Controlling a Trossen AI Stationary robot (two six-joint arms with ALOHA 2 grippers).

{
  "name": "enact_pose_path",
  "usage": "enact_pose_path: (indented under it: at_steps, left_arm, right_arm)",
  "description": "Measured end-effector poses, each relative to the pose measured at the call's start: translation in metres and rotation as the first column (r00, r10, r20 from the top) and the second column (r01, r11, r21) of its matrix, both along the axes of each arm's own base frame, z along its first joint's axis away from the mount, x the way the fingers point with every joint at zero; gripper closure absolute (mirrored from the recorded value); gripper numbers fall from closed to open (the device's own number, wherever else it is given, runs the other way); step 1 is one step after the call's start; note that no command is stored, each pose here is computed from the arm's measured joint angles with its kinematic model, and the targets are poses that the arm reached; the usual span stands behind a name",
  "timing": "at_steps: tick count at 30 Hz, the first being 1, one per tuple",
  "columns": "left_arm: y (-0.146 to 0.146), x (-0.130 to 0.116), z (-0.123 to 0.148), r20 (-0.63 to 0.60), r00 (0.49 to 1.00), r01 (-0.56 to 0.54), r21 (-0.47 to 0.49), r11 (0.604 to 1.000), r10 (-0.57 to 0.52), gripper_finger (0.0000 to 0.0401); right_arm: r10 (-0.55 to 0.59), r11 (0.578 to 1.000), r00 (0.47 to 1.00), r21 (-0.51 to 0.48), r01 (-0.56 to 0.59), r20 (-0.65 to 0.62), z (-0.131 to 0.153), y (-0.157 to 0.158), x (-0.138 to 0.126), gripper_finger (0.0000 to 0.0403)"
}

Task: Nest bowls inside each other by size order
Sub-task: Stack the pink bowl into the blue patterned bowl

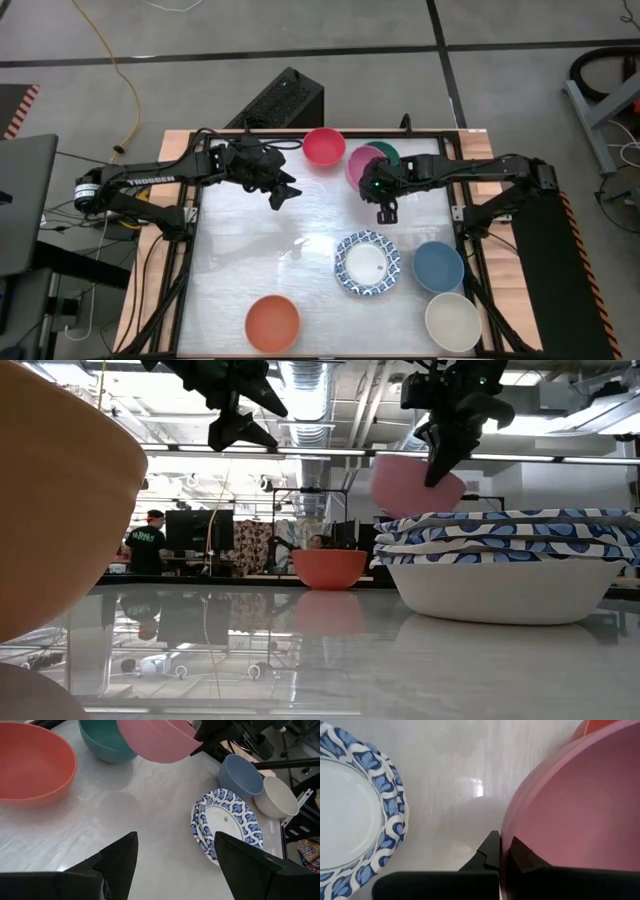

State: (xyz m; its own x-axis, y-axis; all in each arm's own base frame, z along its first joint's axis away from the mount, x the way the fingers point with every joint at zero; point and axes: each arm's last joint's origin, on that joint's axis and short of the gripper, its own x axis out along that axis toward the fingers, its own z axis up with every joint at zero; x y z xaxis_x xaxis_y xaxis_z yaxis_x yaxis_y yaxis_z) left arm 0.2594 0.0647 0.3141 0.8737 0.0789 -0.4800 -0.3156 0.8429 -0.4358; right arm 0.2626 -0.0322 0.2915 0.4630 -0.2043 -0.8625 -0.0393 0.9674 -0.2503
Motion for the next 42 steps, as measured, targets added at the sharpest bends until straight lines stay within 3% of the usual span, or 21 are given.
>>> enact_pose_path:
  at_steps: [9,18,42]
  left_arm:
    - [0.000,0.000,0.000,0.000,1.000,-0.002,-0.004,1.000,0.002,0.0150]
    - [0.000,0.000,0.000,-0.001,1.000,-0.002,-0.005,1.000,0.002,0.0150]
    - [0.000,0.000,0.000,0.000,1.000,-0.001,-0.005,1.000,0.001,0.0150]
  right_arm:
    - [0.047,0.999,0.999,0.002,-0.047,0.025,0.001,0.006,0.003,0.0389]
    - [0.210,0.977,0.976,0.026,-0.212,0.055,0.003,0.023,0.007,0.0389]
    - [0.345,0.935,0.922,0.014,-0.353,0.176,0.010,0.059,0.015,0.0389]
